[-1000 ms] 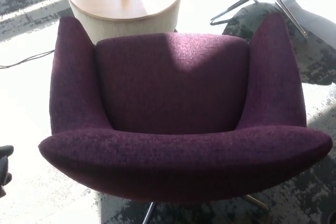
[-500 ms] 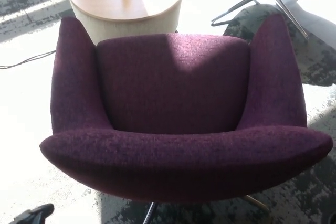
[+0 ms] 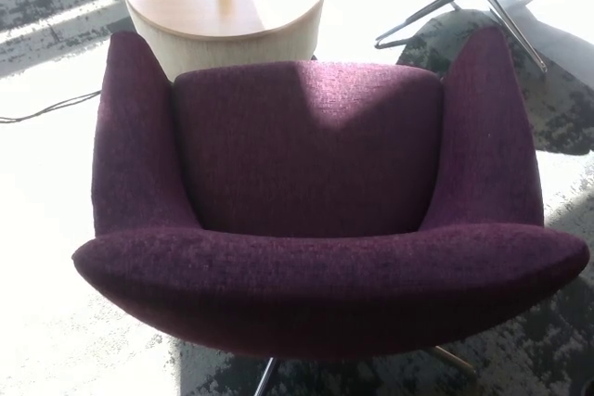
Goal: The robot stands in front of a sofa and uses its left hand to push the left side of the sofa
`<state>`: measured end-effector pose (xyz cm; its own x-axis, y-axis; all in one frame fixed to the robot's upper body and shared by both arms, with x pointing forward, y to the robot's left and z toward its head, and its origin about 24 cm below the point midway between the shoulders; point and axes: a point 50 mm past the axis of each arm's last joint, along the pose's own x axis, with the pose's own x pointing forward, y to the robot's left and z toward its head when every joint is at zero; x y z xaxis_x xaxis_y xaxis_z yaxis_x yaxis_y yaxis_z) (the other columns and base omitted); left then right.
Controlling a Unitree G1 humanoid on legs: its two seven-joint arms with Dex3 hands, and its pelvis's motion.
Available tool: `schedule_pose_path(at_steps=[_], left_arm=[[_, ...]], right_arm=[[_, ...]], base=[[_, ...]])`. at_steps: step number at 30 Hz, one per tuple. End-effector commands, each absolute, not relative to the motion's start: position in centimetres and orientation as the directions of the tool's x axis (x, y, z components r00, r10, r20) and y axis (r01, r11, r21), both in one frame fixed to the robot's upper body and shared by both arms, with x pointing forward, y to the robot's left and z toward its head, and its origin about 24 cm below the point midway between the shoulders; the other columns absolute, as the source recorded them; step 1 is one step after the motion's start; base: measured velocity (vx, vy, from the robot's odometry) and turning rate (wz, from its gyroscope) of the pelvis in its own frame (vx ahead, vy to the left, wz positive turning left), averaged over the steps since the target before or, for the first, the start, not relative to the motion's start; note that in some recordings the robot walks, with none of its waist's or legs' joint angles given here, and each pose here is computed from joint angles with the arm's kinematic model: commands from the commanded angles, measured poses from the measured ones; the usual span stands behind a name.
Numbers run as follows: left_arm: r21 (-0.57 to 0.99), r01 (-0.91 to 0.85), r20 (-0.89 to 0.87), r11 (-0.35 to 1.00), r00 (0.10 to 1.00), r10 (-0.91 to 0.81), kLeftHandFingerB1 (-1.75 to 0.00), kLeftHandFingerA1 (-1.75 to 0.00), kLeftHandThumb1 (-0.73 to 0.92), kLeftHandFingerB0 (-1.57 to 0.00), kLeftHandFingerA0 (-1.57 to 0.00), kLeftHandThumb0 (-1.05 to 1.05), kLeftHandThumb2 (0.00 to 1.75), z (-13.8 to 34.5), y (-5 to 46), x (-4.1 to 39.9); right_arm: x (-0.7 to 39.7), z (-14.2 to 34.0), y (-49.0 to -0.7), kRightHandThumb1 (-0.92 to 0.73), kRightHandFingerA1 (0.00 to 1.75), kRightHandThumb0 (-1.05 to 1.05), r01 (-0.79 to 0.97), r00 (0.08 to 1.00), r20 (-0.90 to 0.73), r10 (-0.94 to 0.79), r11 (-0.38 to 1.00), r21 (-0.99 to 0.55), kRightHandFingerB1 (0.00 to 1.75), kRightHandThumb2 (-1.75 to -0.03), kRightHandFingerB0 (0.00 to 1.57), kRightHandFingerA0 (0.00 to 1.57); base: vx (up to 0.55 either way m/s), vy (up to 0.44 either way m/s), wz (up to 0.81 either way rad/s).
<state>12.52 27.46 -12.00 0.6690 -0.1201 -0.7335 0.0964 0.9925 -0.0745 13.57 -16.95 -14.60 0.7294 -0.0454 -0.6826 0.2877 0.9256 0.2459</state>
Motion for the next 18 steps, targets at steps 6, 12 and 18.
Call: schedule_pose_path(at_steps=[6, 12, 18], left_arm=[[0.003, 0.119, -0.715, 0.993, 0.694, -0.081, -0.48, -0.49, 0.49, 0.00, -0.03, -0.38, 1.11, -11.71, 28.13, 12.48], [-0.013, 0.120, -0.705, 0.993, 0.703, -0.094, -0.49, -0.49, 0.52, 0.00, -0.03, -0.38, 1.12, -11.56, 28.29, 12.55], [0.007, 0.113, -0.704, 0.994, 0.706, -0.075, -0.48, -0.48, 0.51, 0.00, -0.03, -0.39, 1.11, -11.58, 28.37, 12.45]], right_arm=[[13.04, -14.57, -17.76, -0.68, 0.52, -0.64, 0.256, 0.739, -0.672, -0.047, 0.942, 0.215, 0.41, -0.61, 0.62, 0.80], [13.35, -14.50, -17.72, -0.67, 0.54, -0.65, 0.252, 0.743, -0.668, -0.041, 0.942, 0.222, 0.42, -0.61, 0.68, 0.81], [13.46, -14.47, -17.63, -0.68, 0.52, -0.65, 0.234, 0.744, -0.668, -0.028, 0.947, 0.221, 0.42, -0.61, 0.68, 0.80]], base=[[0.00, 0.000, 0.00], [0.00, 0.000, 0.00], [0.00, 0.000, 0.00]])
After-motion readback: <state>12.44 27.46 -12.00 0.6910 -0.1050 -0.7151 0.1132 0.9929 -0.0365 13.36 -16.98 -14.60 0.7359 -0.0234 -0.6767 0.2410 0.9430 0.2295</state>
